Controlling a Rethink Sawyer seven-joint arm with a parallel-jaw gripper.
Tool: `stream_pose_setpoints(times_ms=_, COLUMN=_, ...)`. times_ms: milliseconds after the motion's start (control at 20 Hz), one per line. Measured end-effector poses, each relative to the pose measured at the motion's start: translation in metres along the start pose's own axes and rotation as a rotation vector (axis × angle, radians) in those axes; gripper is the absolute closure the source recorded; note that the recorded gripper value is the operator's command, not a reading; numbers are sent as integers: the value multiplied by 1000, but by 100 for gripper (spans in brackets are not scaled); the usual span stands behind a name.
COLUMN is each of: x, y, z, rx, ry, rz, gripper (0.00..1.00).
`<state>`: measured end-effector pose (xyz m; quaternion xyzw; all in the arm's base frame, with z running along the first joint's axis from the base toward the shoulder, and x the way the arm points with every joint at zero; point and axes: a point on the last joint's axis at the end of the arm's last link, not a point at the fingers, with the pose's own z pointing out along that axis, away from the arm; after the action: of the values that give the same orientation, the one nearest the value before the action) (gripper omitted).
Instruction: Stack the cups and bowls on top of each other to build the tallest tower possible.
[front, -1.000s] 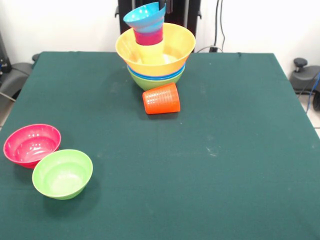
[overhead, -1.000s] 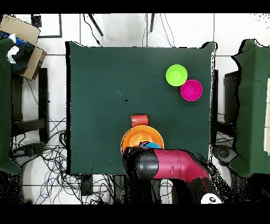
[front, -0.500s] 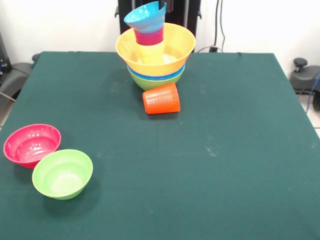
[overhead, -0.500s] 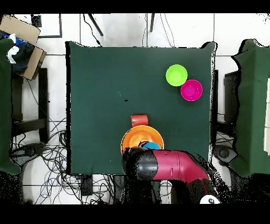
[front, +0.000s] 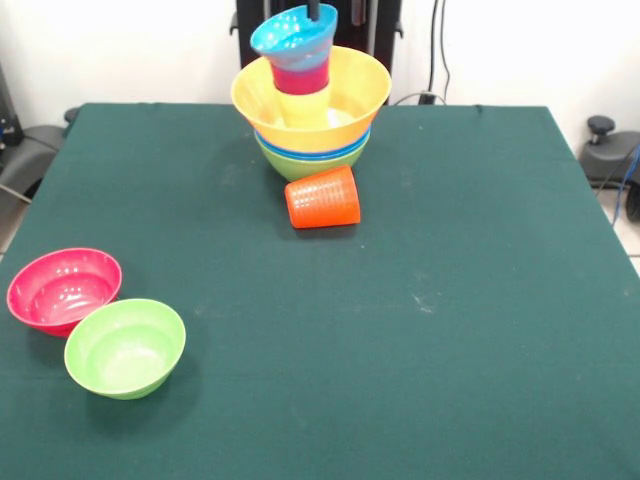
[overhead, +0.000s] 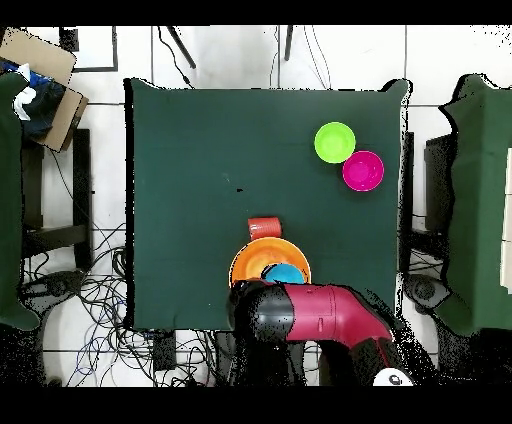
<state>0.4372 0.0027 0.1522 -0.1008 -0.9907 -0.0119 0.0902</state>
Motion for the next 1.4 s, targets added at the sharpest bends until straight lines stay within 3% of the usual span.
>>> stream_pose_setpoints(times_ms=600, x=-2, y=39, z=19, rx=7, ry=31, rz=-76, gripper=0)
stream_pose_setpoints(times_ms=1100, x=-43, y=81, z=26, rx=17, ry=-19, rz=-139, gripper=0)
stream_pose_setpoints(times_ms=1200, x=-56, y=91, z=26, rx=3, ry=-27, rz=-131, gripper=0)
stream_pose_setpoints(times_ms=1400, x=-66, y=92, z=19, rx=-13, ry=-19, rz=-99, gripper=0)
